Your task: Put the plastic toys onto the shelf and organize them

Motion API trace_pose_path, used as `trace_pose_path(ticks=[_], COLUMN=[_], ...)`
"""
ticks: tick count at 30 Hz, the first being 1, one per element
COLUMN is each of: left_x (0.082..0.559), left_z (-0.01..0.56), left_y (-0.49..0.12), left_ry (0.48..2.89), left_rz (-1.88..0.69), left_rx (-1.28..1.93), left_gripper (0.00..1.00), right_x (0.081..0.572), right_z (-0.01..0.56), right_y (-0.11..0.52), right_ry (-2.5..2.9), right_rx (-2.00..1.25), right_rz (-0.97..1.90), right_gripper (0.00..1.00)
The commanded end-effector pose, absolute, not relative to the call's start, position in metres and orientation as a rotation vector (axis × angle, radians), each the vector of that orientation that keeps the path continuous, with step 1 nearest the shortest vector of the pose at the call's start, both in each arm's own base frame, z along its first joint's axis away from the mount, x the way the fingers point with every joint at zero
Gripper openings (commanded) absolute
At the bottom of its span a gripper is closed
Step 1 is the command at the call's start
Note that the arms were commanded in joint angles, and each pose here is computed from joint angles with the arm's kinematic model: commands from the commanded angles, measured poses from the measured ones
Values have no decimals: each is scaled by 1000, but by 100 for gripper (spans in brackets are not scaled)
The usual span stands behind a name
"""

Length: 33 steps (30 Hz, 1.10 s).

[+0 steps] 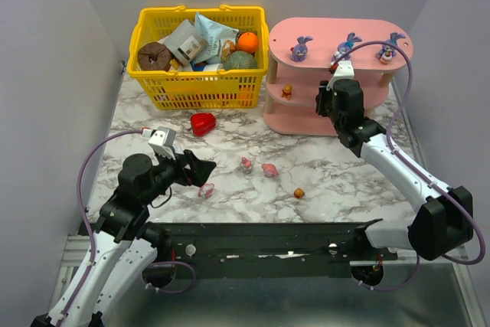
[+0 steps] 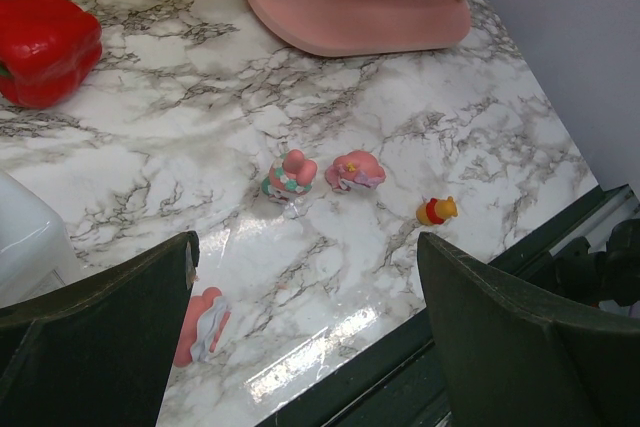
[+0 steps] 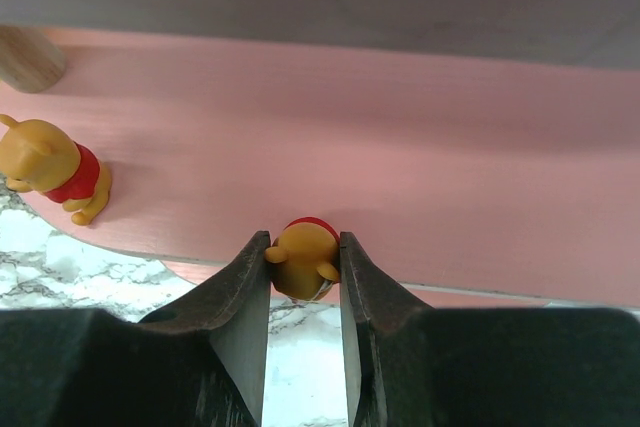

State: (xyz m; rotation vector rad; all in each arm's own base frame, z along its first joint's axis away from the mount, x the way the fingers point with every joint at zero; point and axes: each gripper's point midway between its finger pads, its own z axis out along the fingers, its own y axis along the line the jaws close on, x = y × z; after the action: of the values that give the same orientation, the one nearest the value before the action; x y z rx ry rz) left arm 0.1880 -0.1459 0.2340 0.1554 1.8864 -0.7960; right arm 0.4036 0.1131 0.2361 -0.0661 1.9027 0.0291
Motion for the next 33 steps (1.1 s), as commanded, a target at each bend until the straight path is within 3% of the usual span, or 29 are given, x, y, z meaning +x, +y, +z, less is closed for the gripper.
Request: trace_pose_path(ticks=[1,8,15,27,33], left_x=[187,187,187,188,188], left_z=[231,230,230,229,230], left_y=[-147,-147,-147,-147,-147], left_ry=[1893,1896,1896,1900,1897], left_rz=[-800,-799,-796,-796,-796], left_rx=[167,165,165,164,165], left_gripper=[99,99,99,99,99], right_x=[410,416,419,421,417], right_z=[225,217,214,204,204], right_y=[110,106,103,97,90], right_ry=[1912,1918,1894,1894,1906], right_rx=[-85,-76,-66,-57,-39], right_rz=[2,-33,-48,-97,-119], right_gripper=[3,10,25,33,28])
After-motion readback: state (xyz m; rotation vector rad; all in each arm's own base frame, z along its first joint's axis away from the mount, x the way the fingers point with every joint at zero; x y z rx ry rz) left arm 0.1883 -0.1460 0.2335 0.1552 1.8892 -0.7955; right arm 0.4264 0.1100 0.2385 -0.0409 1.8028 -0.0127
